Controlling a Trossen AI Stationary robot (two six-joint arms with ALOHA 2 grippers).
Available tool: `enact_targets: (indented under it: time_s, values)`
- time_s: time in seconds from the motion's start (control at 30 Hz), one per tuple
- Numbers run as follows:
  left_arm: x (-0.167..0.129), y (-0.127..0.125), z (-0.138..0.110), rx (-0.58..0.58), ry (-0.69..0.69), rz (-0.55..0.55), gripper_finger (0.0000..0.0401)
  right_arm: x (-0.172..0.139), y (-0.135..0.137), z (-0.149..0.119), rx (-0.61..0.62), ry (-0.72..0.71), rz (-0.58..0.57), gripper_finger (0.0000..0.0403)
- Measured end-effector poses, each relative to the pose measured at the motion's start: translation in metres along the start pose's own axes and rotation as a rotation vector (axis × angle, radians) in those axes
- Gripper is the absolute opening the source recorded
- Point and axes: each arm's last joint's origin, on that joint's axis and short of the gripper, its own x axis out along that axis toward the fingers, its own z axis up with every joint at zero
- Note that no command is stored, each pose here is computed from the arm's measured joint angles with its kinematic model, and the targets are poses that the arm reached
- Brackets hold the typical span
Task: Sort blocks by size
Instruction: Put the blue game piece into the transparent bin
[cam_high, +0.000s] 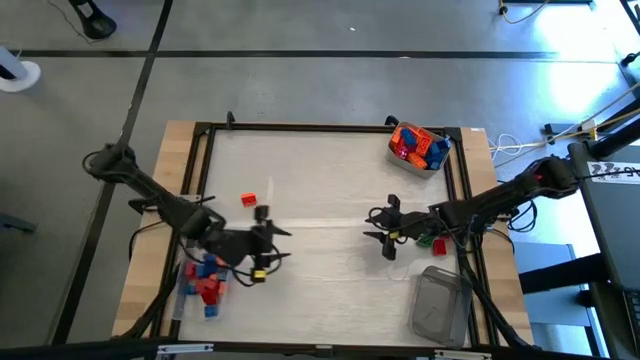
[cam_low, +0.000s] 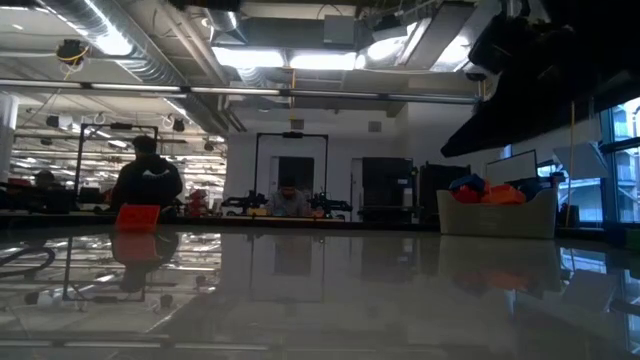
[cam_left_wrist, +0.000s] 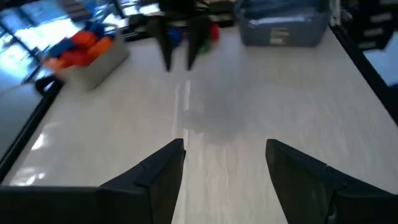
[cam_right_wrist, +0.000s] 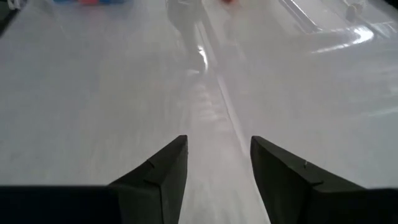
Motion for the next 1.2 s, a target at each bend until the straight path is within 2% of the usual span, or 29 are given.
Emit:
enact_targets:
  time_s: [0.1,0.23,0.3,0.5,0.63,0.93,1.2]
  values:
    - [0.023,0.0,-0.001,0.061,-0.034,-0.056,0.0214,-0.011,-0.002,0.009,0.009,0.045,-0.025,0.0176]
    - [0.05,0.007,-0.018,0.107,-0.144,-0.165,0.0214,-0.026,-0.003,0.028,0.034,0.145,-0.089,0.0176]
    - [0.057,0.015,-0.03,0.08,-0.206,-0.179,0.0214,-0.033,-0.003,0.036,0.048,0.202,-0.13,0.0176]
    - [0.065,0.037,-0.069,-0.048,-0.361,-0.116,0.0214,-0.056,-0.009,0.051,0.129,0.361,-0.279,0.0176]
    - [0.062,0.042,-0.088,-0.081,-0.406,-0.106,0.0214,-0.066,-0.017,0.049,0.221,0.441,-0.395,0.0176]
    - [0.073,0.037,-0.103,-0.04,-0.44,-0.097,0.0214,-0.071,-0.059,0.036,0.473,0.743,-0.584,0.0176]
    - [0.082,0.034,-0.111,-0.026,-0.408,-0.093,0.0214,-0.063,-0.079,0.024,0.601,0.878,-0.578,0.0176]
